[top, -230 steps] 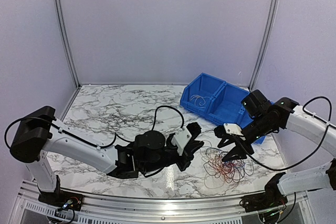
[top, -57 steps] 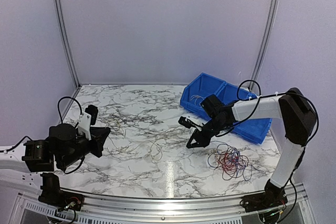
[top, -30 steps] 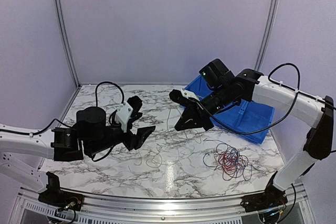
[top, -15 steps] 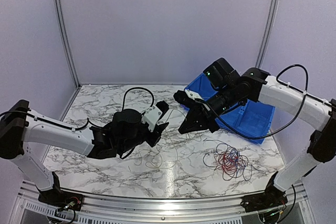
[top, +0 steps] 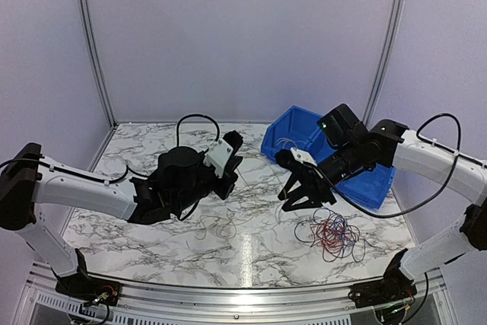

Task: Untangle the cables

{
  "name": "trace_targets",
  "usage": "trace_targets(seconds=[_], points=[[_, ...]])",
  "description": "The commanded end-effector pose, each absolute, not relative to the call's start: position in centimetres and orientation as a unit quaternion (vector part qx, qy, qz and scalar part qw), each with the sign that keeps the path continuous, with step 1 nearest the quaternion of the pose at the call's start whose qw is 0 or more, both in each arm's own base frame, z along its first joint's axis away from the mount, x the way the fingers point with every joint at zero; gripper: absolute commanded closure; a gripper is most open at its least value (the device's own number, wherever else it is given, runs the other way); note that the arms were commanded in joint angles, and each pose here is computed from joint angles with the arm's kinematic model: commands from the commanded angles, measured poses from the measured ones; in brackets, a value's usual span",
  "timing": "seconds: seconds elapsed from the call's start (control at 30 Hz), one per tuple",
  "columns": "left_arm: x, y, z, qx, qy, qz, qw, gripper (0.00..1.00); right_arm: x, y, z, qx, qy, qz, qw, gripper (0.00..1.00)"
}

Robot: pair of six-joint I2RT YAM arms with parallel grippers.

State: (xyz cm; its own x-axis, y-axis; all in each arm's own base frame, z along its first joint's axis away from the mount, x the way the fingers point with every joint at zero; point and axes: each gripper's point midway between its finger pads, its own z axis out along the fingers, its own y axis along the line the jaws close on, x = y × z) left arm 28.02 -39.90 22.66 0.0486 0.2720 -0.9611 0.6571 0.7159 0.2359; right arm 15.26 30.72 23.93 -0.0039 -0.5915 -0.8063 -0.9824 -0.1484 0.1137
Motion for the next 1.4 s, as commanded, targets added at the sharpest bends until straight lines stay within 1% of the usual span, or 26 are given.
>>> trace_targets(seconds=[0.0,0.1,0.27,0.37,0.47,0.7,0.9,1.13,1.23,1.27,1.3,1.37], points=[[27.9,-39.3,30.2,0.305,0.627,-0.184,0.693,1.0,16.7,29.0,21.3,-0.64,0.623,0.363,0.264,0.59],[27.4,-38.5,32.0,0.301,0.616,-0.189,0.703,1.0,17.0,28.4,22.0,-0.631,0.629,0.365,0.27,0.52],[27.1,-38.2,31.5,0.315,0.622,-0.18,0.694,1.0,17.1,28.1,25.4,-0.637,0.621,0.348,0.295,0.42],[26.5,-38.4,31.2,0.324,0.62,-0.198,0.687,1.0,19.2,28.7,27.2,-0.62,0.629,0.323,0.34,0.38],[26.6,-38.5,31.2,0.311,0.627,-0.201,0.686,1.0,20.3,29.8,28.9,-0.61,0.621,0.332,0.364,0.34],[27.9,-38.0,30.3,0.276,0.65,-0.167,0.688,1.0,21.2,33.1,31.8,-0.595,0.614,0.394,0.337,0.26],[28.5,-38.3,29.8,0.265,0.659,-0.157,0.686,1.0,22.0,36.1,31.4,-0.588,0.634,0.39,0.315,0.23],[29.0,-38.3,29.6,0.257,0.664,-0.146,0.687,1.0,22.1,38.0,31.0,-0.574,0.647,0.409,0.29,0.22],[28.9,-38.4,29.6,0.257,0.664,-0.148,0.687,1.0,23.7,38.5,30.5,-0.551,0.672,0.394,0.299,0.22],[28.9,-38.4,29.6,0.258,0.664,-0.149,0.686,1.0,24.3,38.7,30.4,-0.544,0.68,0.387,0.303,0.24],[28.9,-38.4,29.6,0.258,0.664,-0.15,0.686,1.0,24.9,38.8,30.2,-0.537,0.687,0.381,0.307,0.3],[28.8,-38.3,29.6,0.256,0.664,-0.152,0.686,1.0,25.8,39.0,30.3,-0.529,0.694,0.37,0.318,0.48]])
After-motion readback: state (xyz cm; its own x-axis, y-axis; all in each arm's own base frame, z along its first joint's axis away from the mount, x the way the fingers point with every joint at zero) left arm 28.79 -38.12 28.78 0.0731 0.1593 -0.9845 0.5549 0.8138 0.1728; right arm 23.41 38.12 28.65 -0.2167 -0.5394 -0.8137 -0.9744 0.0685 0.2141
